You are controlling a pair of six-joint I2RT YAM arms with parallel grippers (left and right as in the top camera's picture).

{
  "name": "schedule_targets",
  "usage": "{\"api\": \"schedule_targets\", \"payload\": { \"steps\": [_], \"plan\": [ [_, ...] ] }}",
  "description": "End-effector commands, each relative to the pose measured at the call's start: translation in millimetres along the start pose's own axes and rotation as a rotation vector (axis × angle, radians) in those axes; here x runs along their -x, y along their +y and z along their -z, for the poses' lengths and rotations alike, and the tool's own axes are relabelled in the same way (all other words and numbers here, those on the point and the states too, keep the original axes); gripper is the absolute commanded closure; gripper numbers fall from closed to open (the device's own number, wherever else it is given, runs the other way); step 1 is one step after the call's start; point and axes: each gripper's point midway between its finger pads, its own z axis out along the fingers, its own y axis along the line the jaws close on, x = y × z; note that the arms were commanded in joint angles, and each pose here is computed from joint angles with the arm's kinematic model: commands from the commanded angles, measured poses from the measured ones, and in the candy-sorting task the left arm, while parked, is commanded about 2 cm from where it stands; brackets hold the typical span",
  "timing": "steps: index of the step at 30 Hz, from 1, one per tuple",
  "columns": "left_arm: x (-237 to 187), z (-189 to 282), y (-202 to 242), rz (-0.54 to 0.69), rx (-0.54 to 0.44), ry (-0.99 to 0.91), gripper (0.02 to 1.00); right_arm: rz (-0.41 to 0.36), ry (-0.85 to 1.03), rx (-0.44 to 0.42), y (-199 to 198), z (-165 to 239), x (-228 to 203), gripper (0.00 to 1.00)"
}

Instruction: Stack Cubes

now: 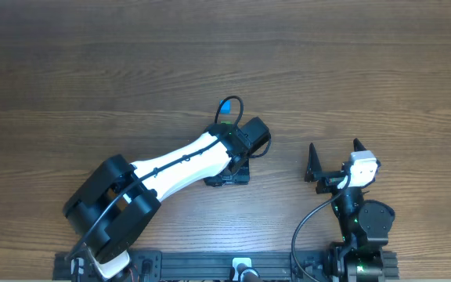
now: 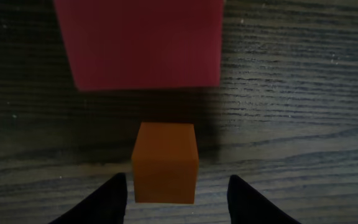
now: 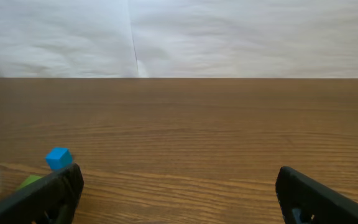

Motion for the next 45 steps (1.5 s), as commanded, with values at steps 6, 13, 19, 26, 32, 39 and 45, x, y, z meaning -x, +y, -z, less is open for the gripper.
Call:
{"api": "schedule_targets", "payload": {
  "steps": [6, 13, 19, 26, 32, 39, 45],
  "plan": [
    [4, -6, 7, 0.016, 0.03, -0.01, 0.573, 0.007, 0.004, -0.001, -1, 0, -2, 0.007],
    [4, -6, 7, 0.035, 0.034, -0.012, 0.625, 0.007, 0.004, -0.001, -1, 0, -2, 0.007],
    [5, -6, 7, 0.035, 0.034, -0.013, 0.658, 0.007, 0.004, -0.001, -1, 0, -2, 0.009],
    [4, -6, 8, 0.042, 0.039, -0.014, 0.724, 0.007, 0.004, -0.001, -1, 0, -2, 0.007],
    [4, -6, 8, 0.042, 0.039, -0.013, 0.741, 0.007, 0.004, -0.001, -1, 0, -2, 0.009],
    [4, -6, 8, 0.042, 0.038, -0.014, 0.757, 0.007, 0.004, -0.001, -1, 0, -2, 0.009],
    [7, 10, 4, 0.043, -0.002, -0.044, 0.766, 0.007, 0.004, -0.001, -1, 0, -2, 0.007]
  ]
}}
